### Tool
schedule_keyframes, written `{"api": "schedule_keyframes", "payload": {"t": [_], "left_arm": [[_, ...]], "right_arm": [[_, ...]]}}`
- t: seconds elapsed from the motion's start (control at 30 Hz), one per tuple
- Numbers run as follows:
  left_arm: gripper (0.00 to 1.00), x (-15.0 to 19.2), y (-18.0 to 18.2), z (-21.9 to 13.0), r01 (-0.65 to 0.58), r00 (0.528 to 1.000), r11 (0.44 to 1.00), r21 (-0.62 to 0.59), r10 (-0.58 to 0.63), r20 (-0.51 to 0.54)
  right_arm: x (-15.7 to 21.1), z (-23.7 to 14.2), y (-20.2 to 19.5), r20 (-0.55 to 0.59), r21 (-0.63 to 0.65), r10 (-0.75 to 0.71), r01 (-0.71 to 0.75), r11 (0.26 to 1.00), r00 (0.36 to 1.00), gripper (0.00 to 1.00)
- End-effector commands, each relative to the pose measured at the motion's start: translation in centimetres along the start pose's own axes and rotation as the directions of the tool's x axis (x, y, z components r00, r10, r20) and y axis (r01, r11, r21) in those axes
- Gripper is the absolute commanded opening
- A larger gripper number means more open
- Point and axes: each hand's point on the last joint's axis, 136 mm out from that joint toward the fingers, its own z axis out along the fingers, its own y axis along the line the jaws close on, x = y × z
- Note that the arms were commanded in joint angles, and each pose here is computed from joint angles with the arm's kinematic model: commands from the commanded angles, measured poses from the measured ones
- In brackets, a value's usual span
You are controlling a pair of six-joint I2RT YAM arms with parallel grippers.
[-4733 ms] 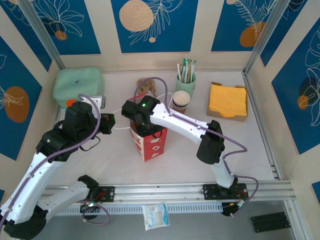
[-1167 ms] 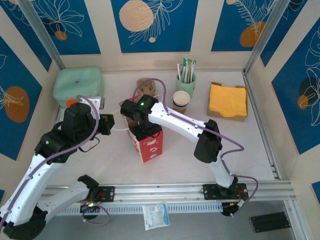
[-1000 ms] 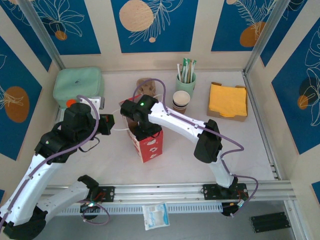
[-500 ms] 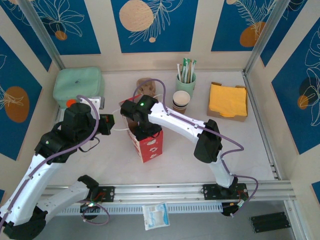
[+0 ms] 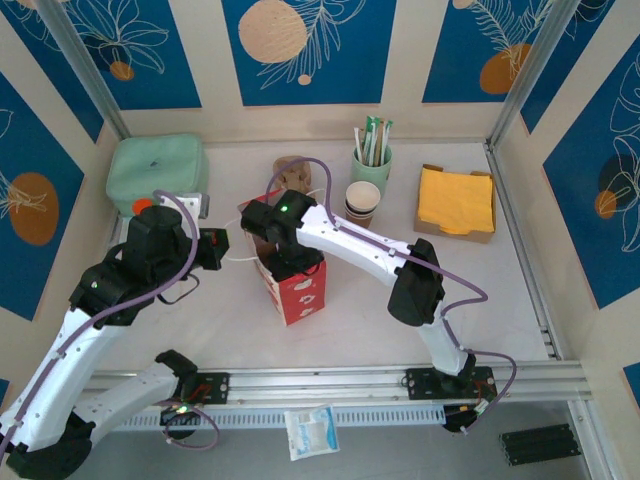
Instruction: Pack the takeout coffee
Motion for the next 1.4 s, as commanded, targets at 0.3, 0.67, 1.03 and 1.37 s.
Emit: {"api": "schedule_keyframes", "payload": {"t": [0.3, 0.67, 1.03, 1.37], "left_arm": [[0.0, 0.29, 0.33, -0.21, 0.009, 1.0, 1.0, -0.009, -0.009, -0.009], [0.0, 0.19, 0.31, -0.31, 0.006, 1.0, 1.0, -0.009, -0.006, -0.007], [0.0, 0.25, 0.32, -0.22, 0.005, 1.0, 1.0, -0.01, -0.006, -0.009], [0.0, 0.3, 0.34, -0.15, 0.005, 1.0, 1.0, -0.011, -0.005, -0.011]], "right_arm": [[0.73, -0.25, -0.57, -0.063, 0.043, -0.016, 0.019, 0.999, 0.998, 0.59], [0.87, 0.39, -0.22, -0.09, 0.034, -0.018, 0.021, 0.999, 0.996, 0.59], [0.66, 0.2, -0.28, -0.075, 0.034, -0.015, 0.018, 0.999, 0.997, 0.59], [0.58, 0.22, -0.27, -0.069, 0.034, -0.015, 0.018, 0.999, 0.997, 0.59]]}}
